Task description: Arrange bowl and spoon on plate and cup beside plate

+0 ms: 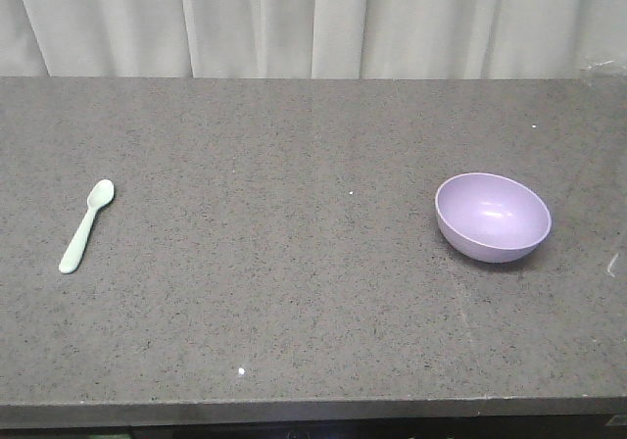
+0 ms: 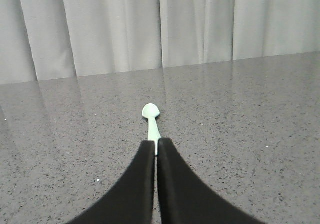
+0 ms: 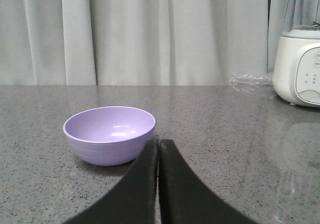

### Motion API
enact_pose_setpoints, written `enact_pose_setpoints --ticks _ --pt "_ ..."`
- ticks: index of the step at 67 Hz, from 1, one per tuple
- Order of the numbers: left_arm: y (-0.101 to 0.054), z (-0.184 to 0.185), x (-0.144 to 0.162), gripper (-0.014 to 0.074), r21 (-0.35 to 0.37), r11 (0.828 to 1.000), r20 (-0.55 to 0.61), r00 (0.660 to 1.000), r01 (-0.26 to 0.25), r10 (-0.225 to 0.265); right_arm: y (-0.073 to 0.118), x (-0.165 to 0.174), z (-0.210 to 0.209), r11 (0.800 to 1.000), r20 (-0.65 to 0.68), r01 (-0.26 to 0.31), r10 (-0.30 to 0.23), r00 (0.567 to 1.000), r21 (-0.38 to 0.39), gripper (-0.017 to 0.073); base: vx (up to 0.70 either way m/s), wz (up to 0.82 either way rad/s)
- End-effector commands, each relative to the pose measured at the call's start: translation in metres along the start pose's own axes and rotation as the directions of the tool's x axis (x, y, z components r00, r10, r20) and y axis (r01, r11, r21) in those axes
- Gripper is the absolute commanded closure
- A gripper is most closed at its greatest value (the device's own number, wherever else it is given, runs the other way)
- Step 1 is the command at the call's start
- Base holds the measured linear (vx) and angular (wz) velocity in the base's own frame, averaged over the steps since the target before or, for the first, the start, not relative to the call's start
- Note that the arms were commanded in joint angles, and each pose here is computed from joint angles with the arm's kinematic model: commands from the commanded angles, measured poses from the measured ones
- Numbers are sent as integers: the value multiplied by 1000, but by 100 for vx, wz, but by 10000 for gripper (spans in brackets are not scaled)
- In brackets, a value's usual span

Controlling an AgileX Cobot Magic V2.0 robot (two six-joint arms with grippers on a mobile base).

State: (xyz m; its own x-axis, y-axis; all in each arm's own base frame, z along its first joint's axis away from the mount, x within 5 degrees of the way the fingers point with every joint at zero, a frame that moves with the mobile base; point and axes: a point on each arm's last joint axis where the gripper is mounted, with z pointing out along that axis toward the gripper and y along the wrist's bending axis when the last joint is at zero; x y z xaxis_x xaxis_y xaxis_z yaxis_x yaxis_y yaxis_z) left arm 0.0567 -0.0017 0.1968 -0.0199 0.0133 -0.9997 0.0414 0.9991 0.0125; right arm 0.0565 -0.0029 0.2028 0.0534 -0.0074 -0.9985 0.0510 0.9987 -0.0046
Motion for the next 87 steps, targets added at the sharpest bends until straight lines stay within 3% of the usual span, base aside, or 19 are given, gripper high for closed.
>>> enact_pose_setpoints --ticks 1,52,57,61,65,68,71,76,82,87 --pt "-1 -1 -10 600 16 1000 86 996 11 -12 0 -6 -1 1000 81 8 -8 997 8 565 0 0" --pt "-1 -1 -10 600 16 1000 86 996 11 -12 -1 -7 -1 1000 84 2 -2 996 8 565 0 0" --pt "-1 -1 -10 600 16 1000 86 996 11 -12 -1 -7 -1 999 87 -39 39 995 5 565 0 0" --pt "-1 -1 -10 600 18 1000 95 995 17 -18 -1 -7 -1 992 88 -125 124 988 0 565 0 0" --pt "-2 -1 -12 600 30 997 115 990 78 -81 -1 -8 -1 972 99 -237 236 967 -8 565 0 0" --pt "-2 -2 -15 600 50 982 139 972 182 -187 -2 -9 -1 945 107 -328 328 939 -15 565 0 0" --pt "-2 -2 -19 600 80 951 170 936 300 -310 -2 -9 -1 919 109 -394 393 913 -20 565 0 0" --pt "-2 -4 -26 600 135 896 231 866 424 -444 -2 -9 -1 889 109 -457 456 883 -23 565 0 0" --pt "-1 -7 -36 600 189 854 285 805 485 -521 -2 -21 -3 866 116 -498 499 859 -39 565 0 0" --pt "-1 -10 -49 598 222 841 312 781 494 -541 0 -45 -7 874 127 -481 486 865 -68 565 0 0"
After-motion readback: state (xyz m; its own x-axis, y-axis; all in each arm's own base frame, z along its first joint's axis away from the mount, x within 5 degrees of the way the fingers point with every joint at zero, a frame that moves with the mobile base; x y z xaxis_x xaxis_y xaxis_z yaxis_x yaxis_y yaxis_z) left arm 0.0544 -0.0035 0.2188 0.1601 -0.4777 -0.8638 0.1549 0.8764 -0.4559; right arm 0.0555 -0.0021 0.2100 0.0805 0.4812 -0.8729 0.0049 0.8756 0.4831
